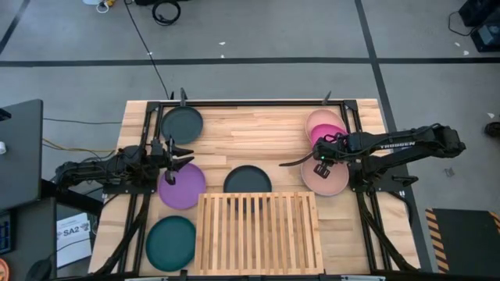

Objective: Place and stack plates onto a shelf
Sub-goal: Put the pink plate on the shelf

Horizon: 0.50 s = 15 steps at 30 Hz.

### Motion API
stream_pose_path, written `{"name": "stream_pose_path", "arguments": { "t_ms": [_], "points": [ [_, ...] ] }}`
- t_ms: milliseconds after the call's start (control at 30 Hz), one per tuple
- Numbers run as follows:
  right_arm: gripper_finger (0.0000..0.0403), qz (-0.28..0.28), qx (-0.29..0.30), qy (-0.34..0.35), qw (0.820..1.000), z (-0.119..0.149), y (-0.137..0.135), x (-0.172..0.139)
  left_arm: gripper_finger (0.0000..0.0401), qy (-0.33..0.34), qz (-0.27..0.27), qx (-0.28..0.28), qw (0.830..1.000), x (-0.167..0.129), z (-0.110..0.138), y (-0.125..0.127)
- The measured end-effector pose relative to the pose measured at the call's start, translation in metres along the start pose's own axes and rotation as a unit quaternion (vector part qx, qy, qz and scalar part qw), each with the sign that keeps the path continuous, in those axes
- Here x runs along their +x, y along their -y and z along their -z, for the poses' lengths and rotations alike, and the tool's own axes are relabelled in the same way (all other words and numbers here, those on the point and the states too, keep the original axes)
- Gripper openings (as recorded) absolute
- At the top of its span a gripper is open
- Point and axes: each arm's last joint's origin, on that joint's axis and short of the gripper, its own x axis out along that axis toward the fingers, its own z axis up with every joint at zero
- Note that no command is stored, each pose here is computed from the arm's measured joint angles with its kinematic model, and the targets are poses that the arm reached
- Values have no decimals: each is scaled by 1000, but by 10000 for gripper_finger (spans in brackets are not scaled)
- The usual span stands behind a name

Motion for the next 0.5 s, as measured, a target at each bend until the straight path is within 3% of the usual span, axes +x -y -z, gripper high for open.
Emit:
{"name": "stream_pose_path", "arguments": {
  "t_ms": [500],
  "points": [
    [16,2,-11,7,1000,-6,0,-9,116,0,0,0,1000,0,0,0]
  ]
}}
